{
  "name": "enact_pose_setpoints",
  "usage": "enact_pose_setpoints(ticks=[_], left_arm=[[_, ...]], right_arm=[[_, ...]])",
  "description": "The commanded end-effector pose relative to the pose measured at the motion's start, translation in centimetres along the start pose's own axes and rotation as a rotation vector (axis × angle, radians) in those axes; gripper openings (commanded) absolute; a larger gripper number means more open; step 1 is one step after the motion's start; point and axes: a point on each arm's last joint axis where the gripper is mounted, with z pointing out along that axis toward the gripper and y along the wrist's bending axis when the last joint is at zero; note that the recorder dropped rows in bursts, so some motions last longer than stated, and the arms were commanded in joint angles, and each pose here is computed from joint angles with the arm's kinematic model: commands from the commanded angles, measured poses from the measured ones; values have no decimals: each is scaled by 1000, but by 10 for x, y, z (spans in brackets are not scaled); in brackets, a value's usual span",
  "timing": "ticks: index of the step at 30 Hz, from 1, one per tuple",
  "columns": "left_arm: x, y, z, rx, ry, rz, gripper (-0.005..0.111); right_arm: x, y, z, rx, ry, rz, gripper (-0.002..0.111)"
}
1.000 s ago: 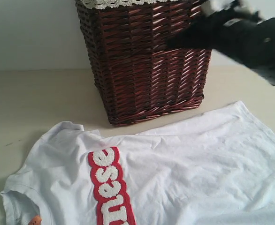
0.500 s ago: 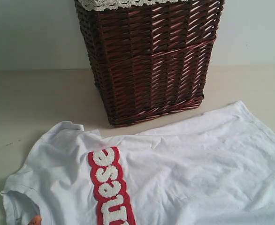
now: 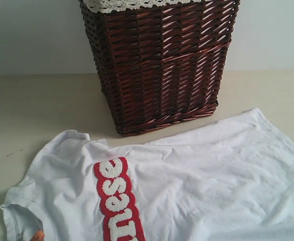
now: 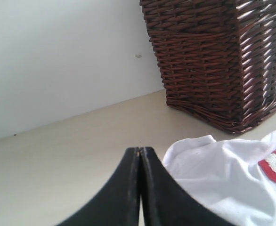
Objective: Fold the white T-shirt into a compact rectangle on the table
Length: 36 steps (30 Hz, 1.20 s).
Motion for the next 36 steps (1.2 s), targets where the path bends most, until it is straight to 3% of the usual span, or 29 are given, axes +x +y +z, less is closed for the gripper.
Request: enact_pose_setpoints(ticks=[1,13,18,22,28,36], left_arm=[[-1,0,-1,-5,-8,-9,1],[-1,0,-1,-5,-8,-9,1],[-1,0,-1,-5,-8,-9,1],[-1,0,-1,-5,-8,-9,1],[-1,0,-1,-5,-8,-9,1],[-1,0,-1,-5,-8,-9,1]], right_arm=[[16,3,0,9,4,37,0],[17,4,0,-1,16,60,0],[19,2,0,25,28,374,0],[26,-3,-1,100,84,516,0],[23,-4,-1,104,62,430,0],[23,-4,-1,104,61,438,0]])
